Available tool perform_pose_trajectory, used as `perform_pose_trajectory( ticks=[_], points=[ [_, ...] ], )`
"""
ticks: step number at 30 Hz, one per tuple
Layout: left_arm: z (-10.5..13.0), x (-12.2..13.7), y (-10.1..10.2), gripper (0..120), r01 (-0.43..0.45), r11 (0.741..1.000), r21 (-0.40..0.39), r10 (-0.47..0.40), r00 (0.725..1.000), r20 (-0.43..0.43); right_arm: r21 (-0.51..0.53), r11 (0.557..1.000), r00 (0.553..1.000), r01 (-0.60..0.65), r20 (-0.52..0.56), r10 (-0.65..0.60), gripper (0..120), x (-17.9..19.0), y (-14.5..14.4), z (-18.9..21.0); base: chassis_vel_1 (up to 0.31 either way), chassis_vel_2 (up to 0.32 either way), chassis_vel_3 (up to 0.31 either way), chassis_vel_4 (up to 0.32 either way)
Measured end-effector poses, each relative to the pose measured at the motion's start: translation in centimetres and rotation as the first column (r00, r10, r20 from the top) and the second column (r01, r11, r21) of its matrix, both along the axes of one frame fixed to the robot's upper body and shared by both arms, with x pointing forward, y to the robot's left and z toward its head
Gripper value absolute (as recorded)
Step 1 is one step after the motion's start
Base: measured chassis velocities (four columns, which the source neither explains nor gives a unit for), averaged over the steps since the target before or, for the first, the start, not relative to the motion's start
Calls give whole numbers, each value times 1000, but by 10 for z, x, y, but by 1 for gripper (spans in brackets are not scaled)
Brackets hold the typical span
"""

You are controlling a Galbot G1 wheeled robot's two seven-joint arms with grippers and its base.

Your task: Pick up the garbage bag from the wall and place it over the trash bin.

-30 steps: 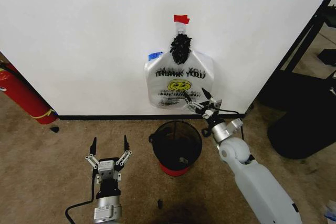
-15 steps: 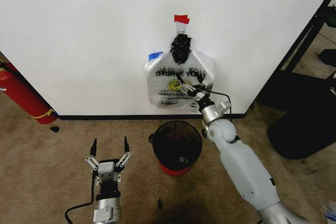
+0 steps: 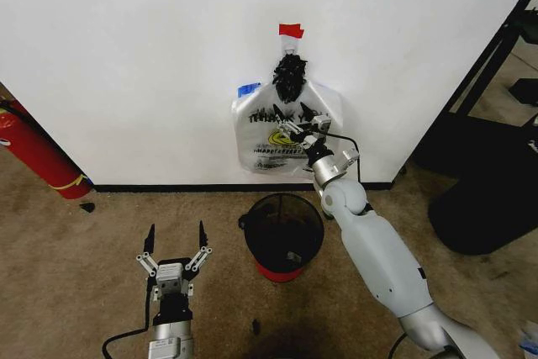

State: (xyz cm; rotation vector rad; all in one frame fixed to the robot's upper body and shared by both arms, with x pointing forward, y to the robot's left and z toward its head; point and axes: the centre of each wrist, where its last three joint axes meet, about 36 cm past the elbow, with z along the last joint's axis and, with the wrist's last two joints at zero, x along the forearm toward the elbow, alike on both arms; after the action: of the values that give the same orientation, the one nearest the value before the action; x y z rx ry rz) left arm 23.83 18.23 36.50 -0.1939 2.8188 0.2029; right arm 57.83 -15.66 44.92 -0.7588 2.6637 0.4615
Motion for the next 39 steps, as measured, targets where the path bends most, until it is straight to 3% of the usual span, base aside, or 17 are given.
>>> perform_pose_trajectory(
  ticks=[8,15,28,39],
  points=[
    [-1,-1,-1,100,1,1000,-2,-1,1000,7,7,1000,1000,0,6,0,53,2,3,8,0,0,0,0],
    [-1,-1,-2,100,1,1000,-4,-1,1000,8,13,1000,1000,6,5,-6,45,6,3,13,0,0,0,0],
    [-3,1,-4,100,5,1000,-8,-5,1000,7,12,1000,1000,17,4,-17,0,7,0,15,0,0,0,0],
    [-3,0,-7,100,7,1000,-13,-7,1000,7,16,999,1000,29,8,-29,0,2,-5,18,0,0,0,0]
  ],
)
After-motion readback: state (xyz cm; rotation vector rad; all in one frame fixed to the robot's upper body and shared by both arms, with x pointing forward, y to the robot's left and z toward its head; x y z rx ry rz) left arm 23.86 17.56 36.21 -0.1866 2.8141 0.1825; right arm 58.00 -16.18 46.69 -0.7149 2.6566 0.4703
